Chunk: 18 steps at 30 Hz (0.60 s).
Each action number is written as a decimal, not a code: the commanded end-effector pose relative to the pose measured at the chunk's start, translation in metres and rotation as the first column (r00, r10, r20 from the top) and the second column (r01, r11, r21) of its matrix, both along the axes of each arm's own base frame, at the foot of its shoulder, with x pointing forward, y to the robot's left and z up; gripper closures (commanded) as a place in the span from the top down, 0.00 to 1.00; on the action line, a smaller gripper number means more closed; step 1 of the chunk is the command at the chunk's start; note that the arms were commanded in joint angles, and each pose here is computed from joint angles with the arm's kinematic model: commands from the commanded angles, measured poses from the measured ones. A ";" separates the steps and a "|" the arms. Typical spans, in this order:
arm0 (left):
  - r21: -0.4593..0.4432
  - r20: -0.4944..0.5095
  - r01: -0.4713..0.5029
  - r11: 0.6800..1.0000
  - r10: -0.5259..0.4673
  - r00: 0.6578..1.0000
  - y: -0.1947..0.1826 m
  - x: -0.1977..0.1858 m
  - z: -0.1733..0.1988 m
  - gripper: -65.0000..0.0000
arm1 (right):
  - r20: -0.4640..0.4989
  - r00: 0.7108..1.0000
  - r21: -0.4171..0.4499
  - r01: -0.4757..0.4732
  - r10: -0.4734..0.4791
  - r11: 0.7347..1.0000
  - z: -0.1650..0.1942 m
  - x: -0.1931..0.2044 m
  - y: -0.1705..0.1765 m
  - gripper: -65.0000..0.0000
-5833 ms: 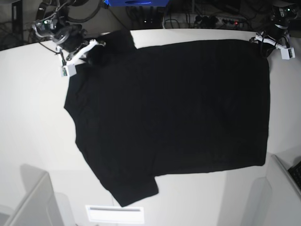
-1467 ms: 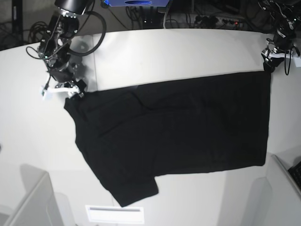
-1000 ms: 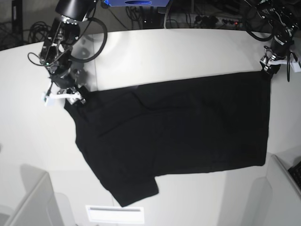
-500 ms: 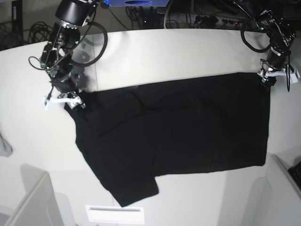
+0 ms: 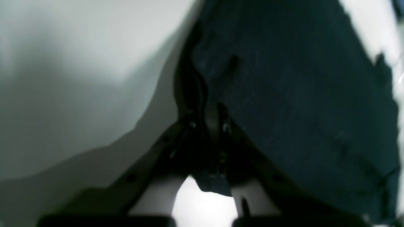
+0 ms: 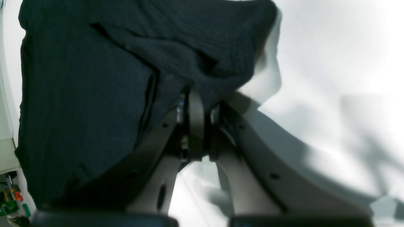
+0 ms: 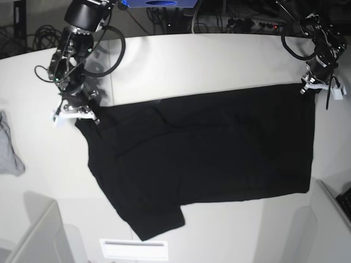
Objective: Fold the T-shirt properly
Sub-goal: 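Lift the shoulder edge with both grippers and pull it taut, then pull the shirt further toward the robot and release both grippers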
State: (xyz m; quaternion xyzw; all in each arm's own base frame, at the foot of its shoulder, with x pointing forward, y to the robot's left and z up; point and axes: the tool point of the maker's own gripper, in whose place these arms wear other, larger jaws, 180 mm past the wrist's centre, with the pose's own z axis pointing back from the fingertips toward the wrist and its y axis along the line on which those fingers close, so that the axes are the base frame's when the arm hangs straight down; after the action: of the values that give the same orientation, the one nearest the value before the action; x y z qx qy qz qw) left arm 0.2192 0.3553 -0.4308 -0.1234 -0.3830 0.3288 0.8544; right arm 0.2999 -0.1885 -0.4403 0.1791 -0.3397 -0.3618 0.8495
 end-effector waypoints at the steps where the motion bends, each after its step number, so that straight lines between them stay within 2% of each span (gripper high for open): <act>1: 0.023 -0.062 0.031 0.999 -0.029 0.998 -0.001 -0.006 -0.006 0.00 | 0.032 0.999 -0.020 0.010 -0.009 1.000 0.009 0.007 -0.007 0.00; 9: 0.045 -0.090 0.042 0.998 -0.038 0.995 0.004 -0.013 -0.008 0.00 | 0.008 1.000 -0.038 0.011 -0.011 0.999 0.003 -0.012 -0.011 0.00; 18: 0.145 -0.107 0.085 0.986 -0.069 0.992 0.015 -0.031 0.014 0.00 | 0.004 1.000 -0.083 0.008 -0.007 0.997 0.012 -0.042 -0.015 0.00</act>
State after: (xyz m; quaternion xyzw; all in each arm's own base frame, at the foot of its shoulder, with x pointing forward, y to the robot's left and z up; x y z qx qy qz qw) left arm 0.1871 0.3617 -0.4239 -0.0710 -0.3546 0.2768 0.8903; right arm 0.2496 -0.1984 -0.4389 0.1463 -0.3360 -0.3520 0.8613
